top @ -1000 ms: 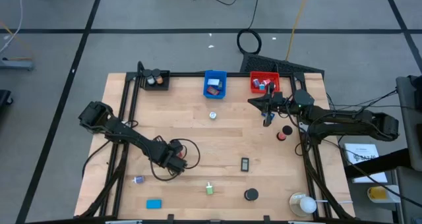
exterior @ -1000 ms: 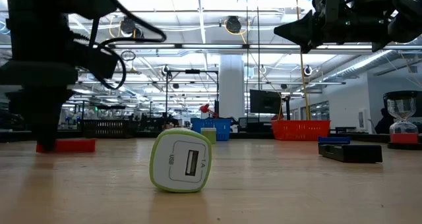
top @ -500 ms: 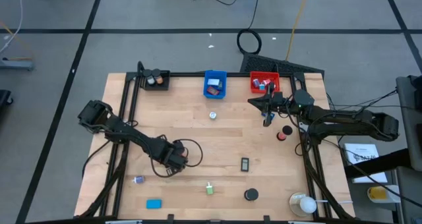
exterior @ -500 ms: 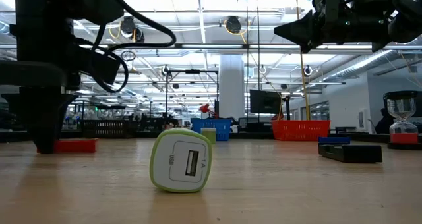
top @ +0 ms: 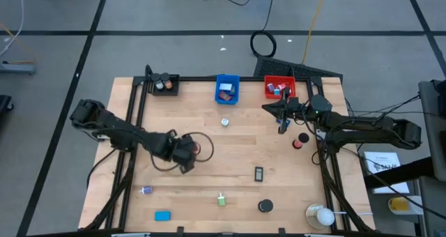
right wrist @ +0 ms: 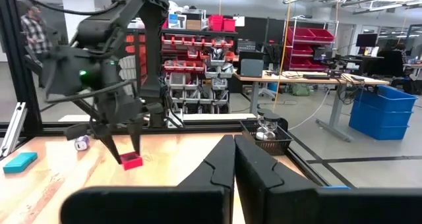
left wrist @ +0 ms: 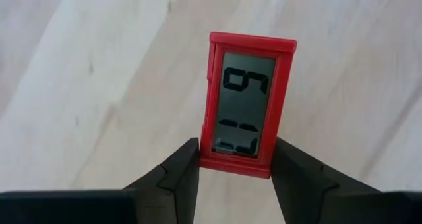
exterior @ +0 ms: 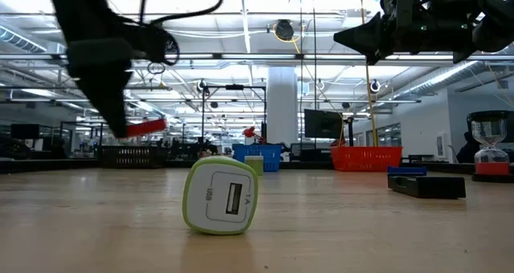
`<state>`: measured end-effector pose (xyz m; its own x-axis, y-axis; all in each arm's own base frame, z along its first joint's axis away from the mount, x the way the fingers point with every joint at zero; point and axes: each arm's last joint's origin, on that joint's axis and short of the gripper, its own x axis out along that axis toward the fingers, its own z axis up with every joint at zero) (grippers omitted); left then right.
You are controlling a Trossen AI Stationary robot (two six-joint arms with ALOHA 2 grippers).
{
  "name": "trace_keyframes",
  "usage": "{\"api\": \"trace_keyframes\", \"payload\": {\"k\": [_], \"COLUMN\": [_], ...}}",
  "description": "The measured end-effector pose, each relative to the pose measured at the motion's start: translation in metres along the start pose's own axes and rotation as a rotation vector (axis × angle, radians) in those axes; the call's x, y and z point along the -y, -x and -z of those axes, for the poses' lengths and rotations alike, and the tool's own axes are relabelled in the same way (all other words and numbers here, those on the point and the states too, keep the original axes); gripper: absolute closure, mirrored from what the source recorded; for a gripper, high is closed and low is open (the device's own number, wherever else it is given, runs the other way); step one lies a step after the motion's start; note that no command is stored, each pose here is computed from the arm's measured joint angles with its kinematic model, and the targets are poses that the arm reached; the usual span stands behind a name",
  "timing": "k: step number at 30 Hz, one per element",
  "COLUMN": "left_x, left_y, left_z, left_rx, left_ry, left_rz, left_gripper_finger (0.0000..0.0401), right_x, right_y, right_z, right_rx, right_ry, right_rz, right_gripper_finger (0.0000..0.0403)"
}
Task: Pick & Place Office items
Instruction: Put the red digital clock into the blue basket
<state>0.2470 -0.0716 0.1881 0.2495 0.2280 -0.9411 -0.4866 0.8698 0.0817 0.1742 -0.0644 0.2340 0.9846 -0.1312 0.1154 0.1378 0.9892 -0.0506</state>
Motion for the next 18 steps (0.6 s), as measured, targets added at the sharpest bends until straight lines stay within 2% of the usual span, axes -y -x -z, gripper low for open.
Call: {"api": "trace_keyframes", "payload": {"k": [9,18], "left_x": [-0.027,-0.041], "left_y": [-0.027,-0.065], "left_z": [-0.049,-0.061], "left_rx": [0.121,0.019], "left_ry": [-0.064,-0.076], "left_rz": [0.001,0.034], "left_gripper_finger": [0.0236,0.0234], "right_x": [0.000,0.000], "right_y": [0.000,0.000], "right_z": [0.000,0.000], "right_rx": [-0.002,-0.005], "right_ry": [-0.001,-0.002], "right_rz": [0.000,-0.001], "right_gripper_finger": [0.0403,0.0403]}}
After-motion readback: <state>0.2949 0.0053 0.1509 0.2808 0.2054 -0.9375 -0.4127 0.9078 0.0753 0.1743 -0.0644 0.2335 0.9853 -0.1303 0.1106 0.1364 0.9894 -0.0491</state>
